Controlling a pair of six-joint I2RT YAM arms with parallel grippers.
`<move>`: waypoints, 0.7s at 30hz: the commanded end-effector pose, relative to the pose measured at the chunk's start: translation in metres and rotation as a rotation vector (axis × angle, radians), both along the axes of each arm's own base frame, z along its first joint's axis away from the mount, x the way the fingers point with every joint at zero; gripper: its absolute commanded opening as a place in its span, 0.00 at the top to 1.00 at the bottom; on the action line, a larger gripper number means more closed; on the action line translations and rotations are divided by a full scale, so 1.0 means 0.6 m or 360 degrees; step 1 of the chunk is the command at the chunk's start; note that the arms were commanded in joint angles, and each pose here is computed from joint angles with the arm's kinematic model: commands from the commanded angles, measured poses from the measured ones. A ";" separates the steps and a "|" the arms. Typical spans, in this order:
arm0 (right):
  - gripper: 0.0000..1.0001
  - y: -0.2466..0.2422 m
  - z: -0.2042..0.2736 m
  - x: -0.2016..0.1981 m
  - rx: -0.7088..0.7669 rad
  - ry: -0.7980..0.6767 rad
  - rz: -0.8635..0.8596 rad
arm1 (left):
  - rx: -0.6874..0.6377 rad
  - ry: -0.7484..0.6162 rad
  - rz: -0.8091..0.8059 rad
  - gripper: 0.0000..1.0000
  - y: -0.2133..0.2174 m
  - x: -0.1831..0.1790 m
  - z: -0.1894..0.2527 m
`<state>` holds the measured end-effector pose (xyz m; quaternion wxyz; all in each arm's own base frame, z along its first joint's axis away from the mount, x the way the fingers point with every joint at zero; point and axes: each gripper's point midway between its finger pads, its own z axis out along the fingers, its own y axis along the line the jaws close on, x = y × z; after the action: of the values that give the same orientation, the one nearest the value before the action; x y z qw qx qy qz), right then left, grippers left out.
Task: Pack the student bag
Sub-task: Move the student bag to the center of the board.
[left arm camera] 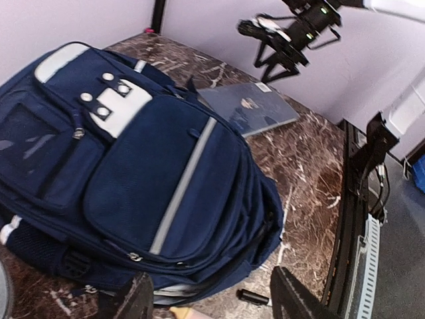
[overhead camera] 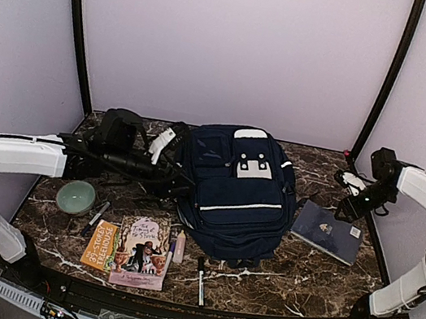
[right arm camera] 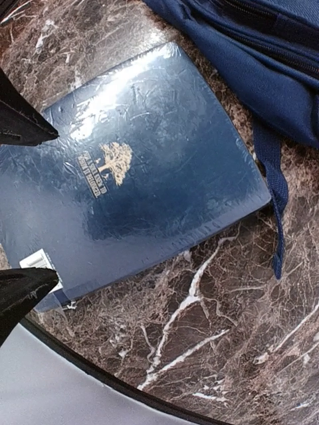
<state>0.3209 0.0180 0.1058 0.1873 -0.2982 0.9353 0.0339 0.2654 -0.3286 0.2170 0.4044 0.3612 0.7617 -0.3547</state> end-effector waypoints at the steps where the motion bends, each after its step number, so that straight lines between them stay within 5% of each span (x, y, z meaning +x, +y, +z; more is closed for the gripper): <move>1: 0.38 -0.008 -0.004 0.012 -0.0083 0.0043 -0.0034 | 0.0022 0.0056 -0.0142 0.45 -0.063 -0.052 -0.020; 4: 0.41 -0.040 -0.041 0.013 -0.0333 0.0079 -0.0074 | 0.0084 0.0203 -0.0283 0.54 -0.107 -0.095 -0.043; 9: 0.51 -0.056 -0.069 -0.002 -0.0413 0.0186 -0.0093 | 0.0278 0.0299 -0.0345 0.63 -0.136 -0.151 -0.105; 15: 0.51 -0.065 -0.073 0.013 -0.0315 0.0220 -0.0140 | 0.0365 0.0446 -0.0349 0.93 -0.135 -0.181 -0.162; 21: 0.49 -0.072 -0.086 0.019 -0.0230 0.0296 -0.0149 | 0.0488 0.0513 -0.0340 0.99 -0.140 -0.183 -0.217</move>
<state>0.3285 -0.0258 0.0559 0.0824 -0.2655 0.9599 -0.0358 0.1587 -0.4156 0.1105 0.2059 0.4380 0.8017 -0.3509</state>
